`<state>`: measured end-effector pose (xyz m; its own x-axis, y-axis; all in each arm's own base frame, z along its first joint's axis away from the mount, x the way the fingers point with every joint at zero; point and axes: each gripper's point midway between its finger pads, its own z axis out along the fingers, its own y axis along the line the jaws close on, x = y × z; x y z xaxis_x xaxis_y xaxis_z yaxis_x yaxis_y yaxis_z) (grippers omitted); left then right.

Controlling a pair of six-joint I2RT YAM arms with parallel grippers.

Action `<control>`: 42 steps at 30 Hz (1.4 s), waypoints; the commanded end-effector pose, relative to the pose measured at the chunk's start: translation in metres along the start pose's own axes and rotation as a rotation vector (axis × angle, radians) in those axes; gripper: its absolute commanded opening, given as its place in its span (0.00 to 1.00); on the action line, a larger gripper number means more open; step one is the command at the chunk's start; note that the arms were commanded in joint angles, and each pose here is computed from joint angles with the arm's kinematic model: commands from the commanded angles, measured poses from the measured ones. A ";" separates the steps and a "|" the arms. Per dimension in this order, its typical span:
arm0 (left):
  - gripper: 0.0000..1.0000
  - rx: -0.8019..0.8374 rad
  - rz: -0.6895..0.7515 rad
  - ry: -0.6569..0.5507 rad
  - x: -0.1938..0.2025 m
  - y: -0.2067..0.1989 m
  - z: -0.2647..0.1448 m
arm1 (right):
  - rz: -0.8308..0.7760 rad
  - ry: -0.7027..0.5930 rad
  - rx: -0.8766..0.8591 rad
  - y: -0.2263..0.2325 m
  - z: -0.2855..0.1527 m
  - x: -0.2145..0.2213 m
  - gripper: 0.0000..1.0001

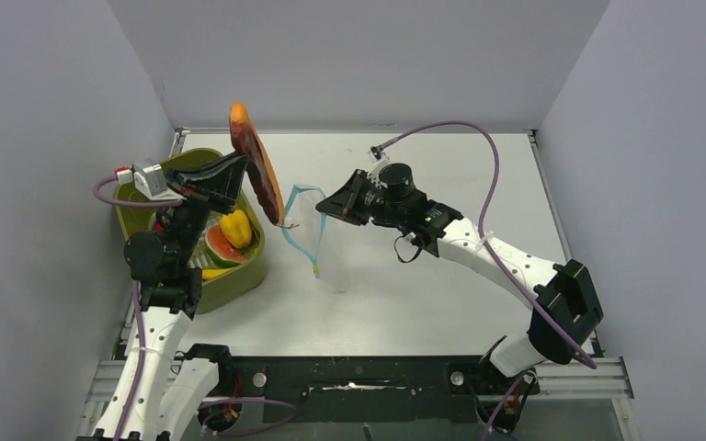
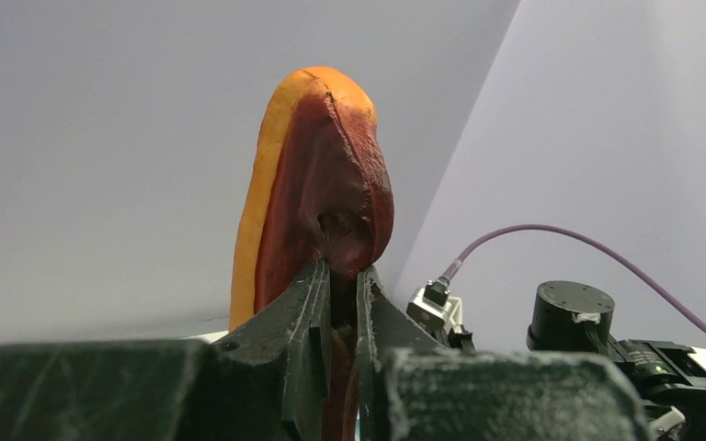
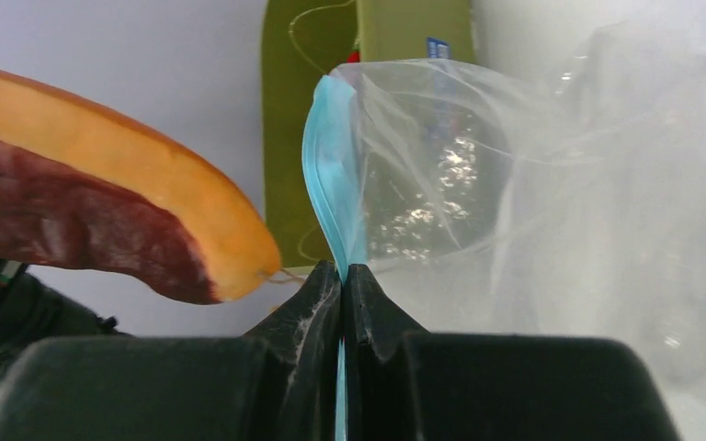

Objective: Place the food in the zip-top bag and seal the zipper
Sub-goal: Place the fake food in the zipper food storage bag.

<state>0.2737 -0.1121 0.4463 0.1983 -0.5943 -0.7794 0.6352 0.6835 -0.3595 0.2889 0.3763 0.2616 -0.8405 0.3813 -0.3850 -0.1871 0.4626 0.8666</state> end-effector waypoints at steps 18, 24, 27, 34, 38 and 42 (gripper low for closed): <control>0.00 0.143 0.034 -0.089 -0.009 -0.027 0.002 | 0.018 -0.024 -0.307 0.095 -0.025 -0.013 0.00; 0.00 0.135 0.010 -0.107 0.008 -0.019 -0.007 | 0.002 -0.005 -0.370 0.115 -0.030 -0.015 0.00; 0.00 0.132 0.013 -0.112 0.014 -0.016 -0.011 | 0.005 -0.011 -0.385 0.120 -0.032 -0.016 0.00; 0.00 0.127 0.043 -0.087 0.030 -0.010 -0.019 | -0.001 -0.036 -0.422 0.133 -0.043 -0.022 0.00; 0.00 0.171 -0.003 -0.060 0.038 -0.017 -0.020 | -0.026 -0.034 -0.451 0.140 -0.043 -0.024 0.00; 0.00 0.228 -0.096 -0.118 0.030 -0.032 -0.027 | -0.012 -0.030 -0.465 0.141 -0.043 -0.025 0.00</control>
<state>0.2681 -0.1369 0.3911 0.1688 -0.6279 -0.7597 0.7168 0.6073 -0.3426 0.2720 0.4023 0.3403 -0.8603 0.3753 -0.3450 -0.2858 0.2053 0.9360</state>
